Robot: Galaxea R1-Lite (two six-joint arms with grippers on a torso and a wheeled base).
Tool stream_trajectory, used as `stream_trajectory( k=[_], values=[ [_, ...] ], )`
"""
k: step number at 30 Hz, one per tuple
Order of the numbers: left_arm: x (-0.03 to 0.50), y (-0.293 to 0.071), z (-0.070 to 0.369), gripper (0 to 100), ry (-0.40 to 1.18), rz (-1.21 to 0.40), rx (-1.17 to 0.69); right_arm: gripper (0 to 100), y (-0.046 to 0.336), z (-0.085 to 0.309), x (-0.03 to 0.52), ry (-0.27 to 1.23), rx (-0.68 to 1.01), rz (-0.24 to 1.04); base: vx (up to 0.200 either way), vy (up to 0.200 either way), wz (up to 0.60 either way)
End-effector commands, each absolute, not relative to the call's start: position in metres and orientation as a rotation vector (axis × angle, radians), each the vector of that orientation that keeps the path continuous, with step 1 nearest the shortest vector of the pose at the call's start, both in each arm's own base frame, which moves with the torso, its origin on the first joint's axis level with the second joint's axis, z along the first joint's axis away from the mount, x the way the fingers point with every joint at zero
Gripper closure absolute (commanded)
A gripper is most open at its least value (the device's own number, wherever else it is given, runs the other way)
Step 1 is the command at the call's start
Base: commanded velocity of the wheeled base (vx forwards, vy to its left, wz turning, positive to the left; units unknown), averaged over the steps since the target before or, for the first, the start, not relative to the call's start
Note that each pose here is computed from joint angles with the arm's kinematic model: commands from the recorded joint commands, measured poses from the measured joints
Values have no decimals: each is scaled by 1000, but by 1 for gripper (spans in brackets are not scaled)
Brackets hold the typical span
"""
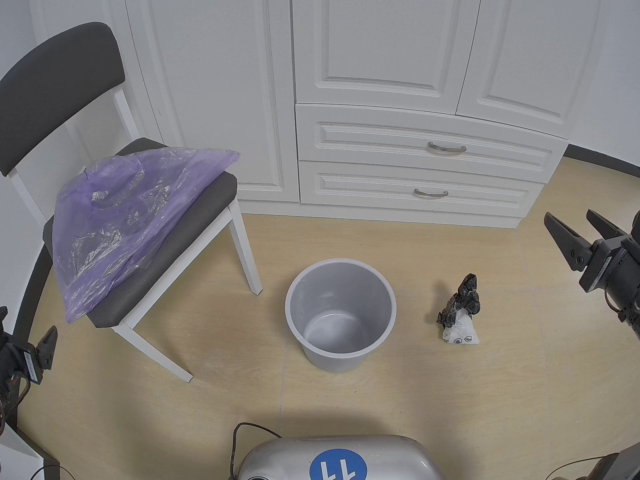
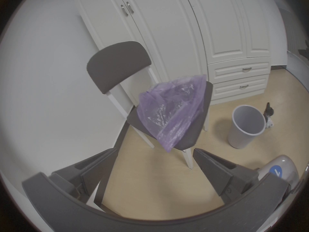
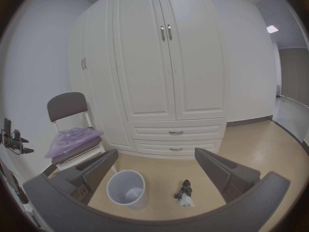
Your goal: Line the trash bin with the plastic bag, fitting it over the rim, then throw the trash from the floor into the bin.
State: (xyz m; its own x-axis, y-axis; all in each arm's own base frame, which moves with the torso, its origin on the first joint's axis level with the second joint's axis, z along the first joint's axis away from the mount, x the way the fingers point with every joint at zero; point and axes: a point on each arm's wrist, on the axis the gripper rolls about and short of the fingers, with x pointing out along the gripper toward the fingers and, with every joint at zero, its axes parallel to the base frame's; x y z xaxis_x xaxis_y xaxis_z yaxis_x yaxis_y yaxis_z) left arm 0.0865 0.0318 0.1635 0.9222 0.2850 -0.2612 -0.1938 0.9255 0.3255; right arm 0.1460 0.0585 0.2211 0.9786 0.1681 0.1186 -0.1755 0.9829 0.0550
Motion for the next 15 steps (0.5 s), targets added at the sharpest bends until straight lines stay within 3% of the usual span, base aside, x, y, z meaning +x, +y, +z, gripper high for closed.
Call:
stream_trajectory(
  k=[1,7,15],
  values=[
    [89,33,155,0,357,218,288,0,60,234,133,-179,83,203,0,0,0],
    [112,42,140,0,468,200,249,0,65,231,142,-153,81,154,0,0,0],
    [135,51,117,0,510,196,237,0,73,231,137,-150,91,213,0,0,0]
  ],
)
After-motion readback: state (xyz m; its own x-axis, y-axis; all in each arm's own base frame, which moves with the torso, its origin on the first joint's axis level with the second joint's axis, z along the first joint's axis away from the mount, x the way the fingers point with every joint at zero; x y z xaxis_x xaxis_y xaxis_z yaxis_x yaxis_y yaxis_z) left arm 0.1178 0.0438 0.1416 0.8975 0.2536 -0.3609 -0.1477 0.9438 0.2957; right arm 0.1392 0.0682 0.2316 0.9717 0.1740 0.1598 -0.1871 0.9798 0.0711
